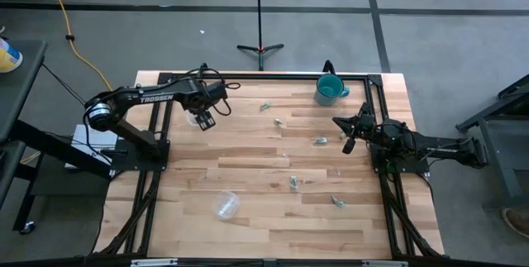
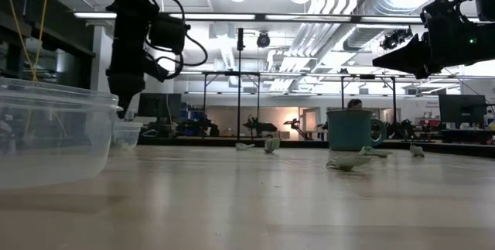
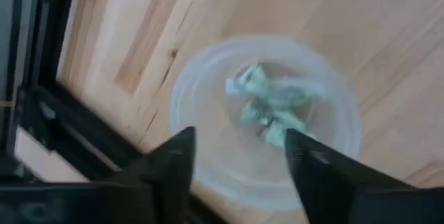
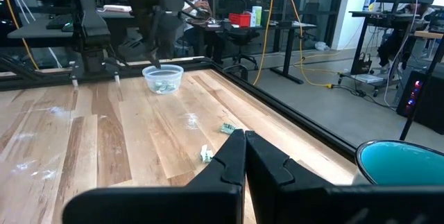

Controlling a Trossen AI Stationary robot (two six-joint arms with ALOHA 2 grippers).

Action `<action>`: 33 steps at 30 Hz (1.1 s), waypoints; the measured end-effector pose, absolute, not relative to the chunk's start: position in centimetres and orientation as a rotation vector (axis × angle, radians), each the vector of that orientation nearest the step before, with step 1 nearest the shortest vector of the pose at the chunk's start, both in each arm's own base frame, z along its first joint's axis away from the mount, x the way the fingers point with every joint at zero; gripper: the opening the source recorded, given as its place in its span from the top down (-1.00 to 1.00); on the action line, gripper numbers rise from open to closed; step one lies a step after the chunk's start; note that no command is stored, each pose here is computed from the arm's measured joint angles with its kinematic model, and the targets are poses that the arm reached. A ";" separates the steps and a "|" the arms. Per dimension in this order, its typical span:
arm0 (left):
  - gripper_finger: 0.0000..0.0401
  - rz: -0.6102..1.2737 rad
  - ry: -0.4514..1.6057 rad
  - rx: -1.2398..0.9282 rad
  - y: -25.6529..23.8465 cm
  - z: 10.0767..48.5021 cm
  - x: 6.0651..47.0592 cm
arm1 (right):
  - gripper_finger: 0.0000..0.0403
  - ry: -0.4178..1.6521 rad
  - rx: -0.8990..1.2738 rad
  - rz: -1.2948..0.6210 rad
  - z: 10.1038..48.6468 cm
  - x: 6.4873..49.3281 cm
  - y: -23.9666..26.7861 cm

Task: Pick and place Stevia / Truvia into bins
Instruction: Put the stevia packet into the top transparent container

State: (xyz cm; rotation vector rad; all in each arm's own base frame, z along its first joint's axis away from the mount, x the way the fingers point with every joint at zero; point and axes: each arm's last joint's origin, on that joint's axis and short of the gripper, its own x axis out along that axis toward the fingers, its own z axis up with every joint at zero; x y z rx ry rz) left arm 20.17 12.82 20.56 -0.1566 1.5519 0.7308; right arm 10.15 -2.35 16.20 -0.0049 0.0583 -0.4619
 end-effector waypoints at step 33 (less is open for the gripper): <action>-0.55 0.300 0.959 -0.138 18.6 17.5 35.3 | 1.00 0.057 -0.005 -0.472 16.2 10.2 -2.4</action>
